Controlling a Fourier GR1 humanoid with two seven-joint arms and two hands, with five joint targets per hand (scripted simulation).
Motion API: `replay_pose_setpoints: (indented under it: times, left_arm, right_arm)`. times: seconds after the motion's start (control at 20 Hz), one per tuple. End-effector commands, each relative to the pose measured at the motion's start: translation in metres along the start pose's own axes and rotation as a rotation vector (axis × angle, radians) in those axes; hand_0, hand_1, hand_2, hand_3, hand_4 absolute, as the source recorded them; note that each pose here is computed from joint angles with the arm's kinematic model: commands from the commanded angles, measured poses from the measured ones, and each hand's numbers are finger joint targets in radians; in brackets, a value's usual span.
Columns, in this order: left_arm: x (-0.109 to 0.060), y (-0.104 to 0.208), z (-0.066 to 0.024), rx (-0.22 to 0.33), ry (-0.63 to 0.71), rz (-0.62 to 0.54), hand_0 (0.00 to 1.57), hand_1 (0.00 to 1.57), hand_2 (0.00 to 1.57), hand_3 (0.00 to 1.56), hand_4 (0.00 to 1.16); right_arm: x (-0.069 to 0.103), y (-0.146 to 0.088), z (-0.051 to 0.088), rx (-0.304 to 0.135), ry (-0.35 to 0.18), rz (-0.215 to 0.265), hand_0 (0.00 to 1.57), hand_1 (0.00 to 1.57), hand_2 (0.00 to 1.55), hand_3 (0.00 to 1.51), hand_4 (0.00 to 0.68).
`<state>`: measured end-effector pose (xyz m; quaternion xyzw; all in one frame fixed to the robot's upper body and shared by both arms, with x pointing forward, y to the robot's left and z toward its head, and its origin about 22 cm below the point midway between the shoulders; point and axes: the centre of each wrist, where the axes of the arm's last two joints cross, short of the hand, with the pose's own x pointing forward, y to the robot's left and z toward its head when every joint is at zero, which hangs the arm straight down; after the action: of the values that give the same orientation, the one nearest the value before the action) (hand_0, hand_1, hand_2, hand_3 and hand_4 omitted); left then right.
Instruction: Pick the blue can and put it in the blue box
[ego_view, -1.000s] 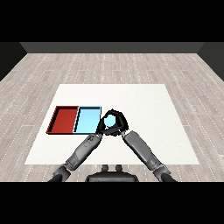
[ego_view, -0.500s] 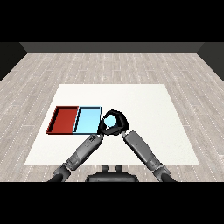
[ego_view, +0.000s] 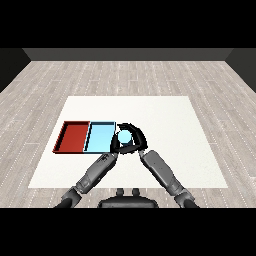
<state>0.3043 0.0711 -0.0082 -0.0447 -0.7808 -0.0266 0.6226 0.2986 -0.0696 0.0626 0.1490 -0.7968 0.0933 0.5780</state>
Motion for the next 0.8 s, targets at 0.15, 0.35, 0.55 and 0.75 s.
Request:
replay_pose_setpoints:
  times: [0.15,0.35,0.55,0.75]
  left_arm:
    - [0.009,0.009,-0.0104,0.013,-0.068,0.063,1.57,1.57,1.55,1.46,1.11]
    - [0.003,-0.002,-0.0049,0.044,-0.123,-0.034,1.57,1.57,1.57,1.47,1.14]
    - [-0.003,0.0,-0.0042,0.05,-0.106,-0.057,1.57,1.57,1.57,1.48,1.14]
    - [-0.011,0.021,0.0032,0.079,-0.09,-0.073,1.57,1.57,1.57,1.48,1.14]
  right_arm:
    - [-0.006,-0.008,-0.007,-0.019,0.002,0.033,0.0,0.0,0.0,0.0,0.0]
    - [0.004,-0.005,0.0,-0.102,-0.031,0.032,0.0,0.0,0.0,0.0,0.0]
    - [0.024,-0.03,-0.007,-0.09,-0.055,-0.055,0.0,0.0,0.0,0.0,0.0]
    - [0.018,-0.05,0.018,-0.059,-0.1,-0.108,0.0,0.0,0.0,0.0,0.0]
